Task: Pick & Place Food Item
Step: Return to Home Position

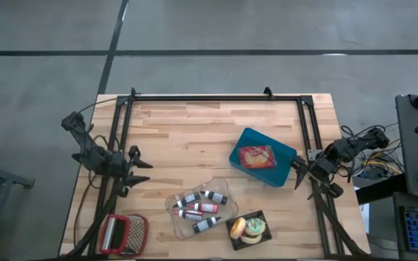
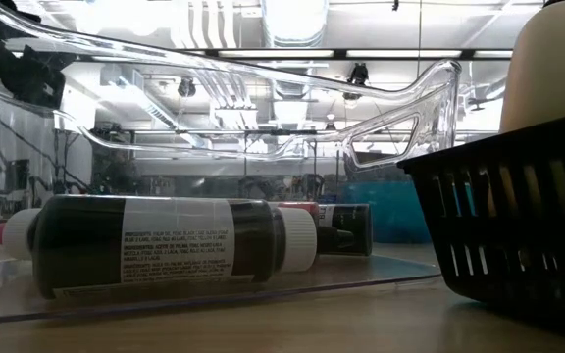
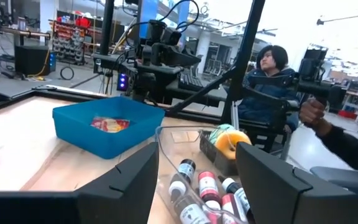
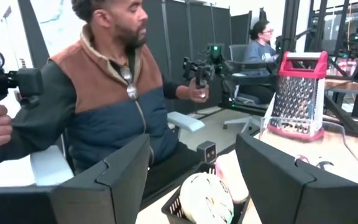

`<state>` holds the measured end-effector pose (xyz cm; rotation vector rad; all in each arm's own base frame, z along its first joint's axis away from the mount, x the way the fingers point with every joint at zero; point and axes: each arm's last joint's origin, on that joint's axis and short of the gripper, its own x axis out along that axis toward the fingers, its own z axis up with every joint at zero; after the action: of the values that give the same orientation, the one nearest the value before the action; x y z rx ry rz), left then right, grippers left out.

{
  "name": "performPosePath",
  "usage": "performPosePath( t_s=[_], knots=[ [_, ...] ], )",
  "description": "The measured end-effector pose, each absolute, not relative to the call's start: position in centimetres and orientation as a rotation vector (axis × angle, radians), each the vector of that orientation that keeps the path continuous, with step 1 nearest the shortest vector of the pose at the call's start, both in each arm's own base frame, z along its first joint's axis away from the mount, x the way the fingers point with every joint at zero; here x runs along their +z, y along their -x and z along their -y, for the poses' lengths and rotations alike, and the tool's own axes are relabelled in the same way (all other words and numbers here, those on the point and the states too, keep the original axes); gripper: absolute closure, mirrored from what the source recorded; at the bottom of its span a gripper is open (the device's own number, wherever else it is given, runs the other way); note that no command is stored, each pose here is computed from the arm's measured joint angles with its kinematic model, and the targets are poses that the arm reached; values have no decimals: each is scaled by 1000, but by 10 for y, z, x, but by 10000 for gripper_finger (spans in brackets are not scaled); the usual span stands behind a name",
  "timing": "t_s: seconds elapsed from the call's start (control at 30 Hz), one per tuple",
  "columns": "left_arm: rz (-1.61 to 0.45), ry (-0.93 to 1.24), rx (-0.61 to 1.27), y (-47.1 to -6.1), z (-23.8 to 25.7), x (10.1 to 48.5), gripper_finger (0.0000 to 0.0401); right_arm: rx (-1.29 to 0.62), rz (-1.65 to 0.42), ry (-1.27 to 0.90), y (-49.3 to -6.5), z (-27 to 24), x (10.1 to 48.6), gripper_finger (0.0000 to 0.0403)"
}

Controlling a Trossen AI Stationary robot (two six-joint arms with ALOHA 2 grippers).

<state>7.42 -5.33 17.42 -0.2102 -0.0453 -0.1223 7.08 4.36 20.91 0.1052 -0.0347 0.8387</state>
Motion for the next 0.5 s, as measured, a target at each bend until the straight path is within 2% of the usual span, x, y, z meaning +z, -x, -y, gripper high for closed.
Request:
performPosePath(
  t_s=[0.2,0.5],
  knots=[
    [22,186,-112,-76,55,169,183,836,30,-114,-71,-44,209,168],
    [-18,198,204,-80,49,161,183,722,16,-77,-77,-43,196,168]
  ],
)
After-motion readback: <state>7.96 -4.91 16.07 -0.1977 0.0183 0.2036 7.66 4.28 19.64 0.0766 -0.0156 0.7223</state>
